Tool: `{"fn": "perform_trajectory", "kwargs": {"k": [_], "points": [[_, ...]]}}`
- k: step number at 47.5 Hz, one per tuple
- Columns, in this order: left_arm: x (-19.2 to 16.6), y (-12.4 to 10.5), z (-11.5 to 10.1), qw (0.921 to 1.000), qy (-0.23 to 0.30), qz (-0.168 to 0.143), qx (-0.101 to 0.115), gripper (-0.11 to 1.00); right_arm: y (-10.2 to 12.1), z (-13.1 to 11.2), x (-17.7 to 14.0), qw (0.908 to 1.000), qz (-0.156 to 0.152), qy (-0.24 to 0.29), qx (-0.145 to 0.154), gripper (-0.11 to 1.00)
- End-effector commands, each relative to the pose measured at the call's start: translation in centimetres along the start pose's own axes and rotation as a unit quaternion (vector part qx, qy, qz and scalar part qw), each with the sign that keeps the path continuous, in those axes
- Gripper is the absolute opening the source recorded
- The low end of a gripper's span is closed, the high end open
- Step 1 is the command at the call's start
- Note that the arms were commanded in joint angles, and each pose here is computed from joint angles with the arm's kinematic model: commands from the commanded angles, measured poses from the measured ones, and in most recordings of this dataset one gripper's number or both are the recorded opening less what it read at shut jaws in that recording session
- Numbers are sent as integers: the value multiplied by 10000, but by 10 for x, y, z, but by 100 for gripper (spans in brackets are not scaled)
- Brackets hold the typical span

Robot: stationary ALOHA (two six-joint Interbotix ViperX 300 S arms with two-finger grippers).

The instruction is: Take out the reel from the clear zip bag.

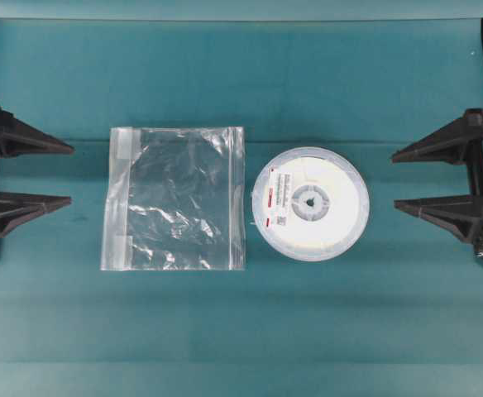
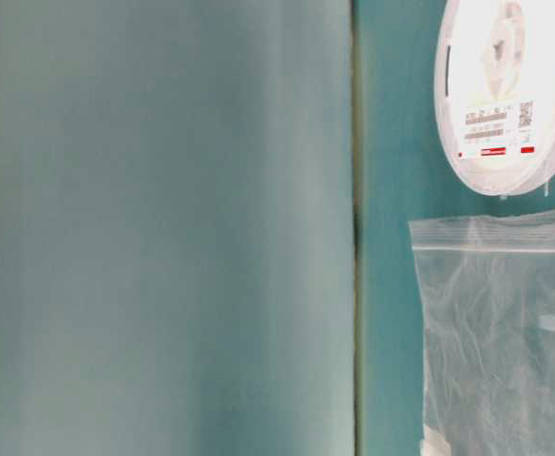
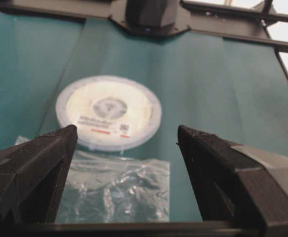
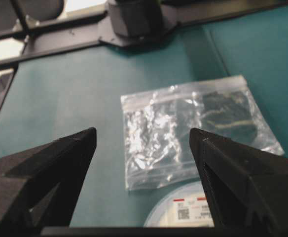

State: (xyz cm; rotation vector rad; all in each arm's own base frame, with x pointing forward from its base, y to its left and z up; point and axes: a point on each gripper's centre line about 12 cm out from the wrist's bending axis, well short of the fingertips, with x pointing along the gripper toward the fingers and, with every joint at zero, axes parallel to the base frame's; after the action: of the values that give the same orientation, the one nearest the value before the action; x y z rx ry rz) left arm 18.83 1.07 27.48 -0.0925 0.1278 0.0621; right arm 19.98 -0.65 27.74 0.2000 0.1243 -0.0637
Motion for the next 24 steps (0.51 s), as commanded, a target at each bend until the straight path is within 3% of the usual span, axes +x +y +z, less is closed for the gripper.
{"fn": "perform_trajectory", "kwargs": {"k": [1,24], "points": [[1,-1,10,9999,-128,-28,33,92,1,4,-1,10000,24,-64,-53,94],[1,-2,10,9999,-144,-29,25,92,1,2,-1,10000,21,-49,-69,94]]}}
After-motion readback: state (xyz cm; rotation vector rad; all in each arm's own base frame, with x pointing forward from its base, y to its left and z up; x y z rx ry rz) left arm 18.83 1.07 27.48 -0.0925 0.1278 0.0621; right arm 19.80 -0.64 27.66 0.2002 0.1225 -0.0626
